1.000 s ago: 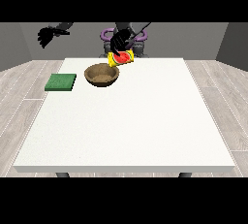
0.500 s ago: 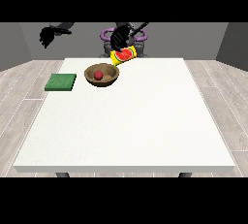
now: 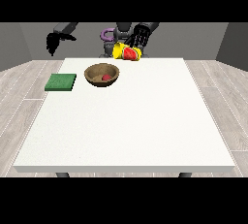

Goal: Pick the cup and pour the ball into the bowl, then pick the bowl and place it on the pad

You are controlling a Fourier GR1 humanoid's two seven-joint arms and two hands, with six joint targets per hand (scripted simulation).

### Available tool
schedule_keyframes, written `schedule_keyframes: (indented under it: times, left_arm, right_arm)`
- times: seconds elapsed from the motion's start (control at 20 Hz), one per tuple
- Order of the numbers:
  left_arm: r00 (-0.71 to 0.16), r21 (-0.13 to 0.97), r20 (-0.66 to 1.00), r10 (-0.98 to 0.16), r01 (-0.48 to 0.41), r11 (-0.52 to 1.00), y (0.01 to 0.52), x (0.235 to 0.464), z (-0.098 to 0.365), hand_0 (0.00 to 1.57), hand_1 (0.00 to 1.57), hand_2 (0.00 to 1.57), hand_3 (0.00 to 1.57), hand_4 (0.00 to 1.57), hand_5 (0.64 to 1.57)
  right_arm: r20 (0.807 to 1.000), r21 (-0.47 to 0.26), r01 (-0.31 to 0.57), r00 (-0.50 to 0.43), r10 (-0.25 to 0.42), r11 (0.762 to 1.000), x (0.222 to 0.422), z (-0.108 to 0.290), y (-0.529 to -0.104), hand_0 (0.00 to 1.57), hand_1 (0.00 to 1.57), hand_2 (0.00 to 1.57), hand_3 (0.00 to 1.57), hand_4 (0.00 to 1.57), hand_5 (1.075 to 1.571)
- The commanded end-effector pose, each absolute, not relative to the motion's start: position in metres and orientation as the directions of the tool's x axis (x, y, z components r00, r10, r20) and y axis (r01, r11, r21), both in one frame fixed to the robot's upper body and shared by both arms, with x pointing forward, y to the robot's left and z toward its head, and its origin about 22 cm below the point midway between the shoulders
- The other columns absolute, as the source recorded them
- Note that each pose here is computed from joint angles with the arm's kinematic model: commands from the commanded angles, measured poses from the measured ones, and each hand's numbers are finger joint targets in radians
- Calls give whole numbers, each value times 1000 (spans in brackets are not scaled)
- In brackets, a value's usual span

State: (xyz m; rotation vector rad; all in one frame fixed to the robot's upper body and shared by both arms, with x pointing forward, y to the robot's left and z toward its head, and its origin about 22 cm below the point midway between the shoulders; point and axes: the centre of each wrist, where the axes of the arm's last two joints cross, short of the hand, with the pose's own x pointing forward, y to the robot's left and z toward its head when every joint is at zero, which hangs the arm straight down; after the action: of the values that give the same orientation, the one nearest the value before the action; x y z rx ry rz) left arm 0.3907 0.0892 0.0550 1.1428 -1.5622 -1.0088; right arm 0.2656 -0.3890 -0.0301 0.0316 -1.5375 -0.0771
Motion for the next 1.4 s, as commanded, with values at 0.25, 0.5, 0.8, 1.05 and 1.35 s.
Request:
schedule_keyframes:
  times: [0.25,0.5,0.8,1.05,1.35]
  left_arm:
    - [-62,431,890,-452,-213,877,142,358,29,0,0,0,0,0,1556]
    - [-238,241,940,-246,-53,969,155,346,26,0,0,0,0,0,1566]
    - [-255,220,945,-207,24,975,185,334,10,0,0,0,0,0,1563]
    - [-257,214,946,-197,43,976,200,333,15,0,0,0,0,0,1565]
    - [-323,216,926,-195,29,976,209,336,35,0,0,0,0,0,1565]
  right_arm:
    - [993,100,-8,-60,-101,995,297,-21,-332,0,0,0,0,293,1570]
    - [991,126,81,-47,-122,989,293,-45,-273,0,0,0,0,244,1571]
    - [993,118,137,-45,-113,984,300,-58,-276,0,0,0,0,327,1570]
    - [990,138,161,-33,-135,977,328,-50,-266,0,0,0,0,259,1567]
    - [985,157,164,-95,-143,974,324,-73,-291,0,0,0,0,201,1562]
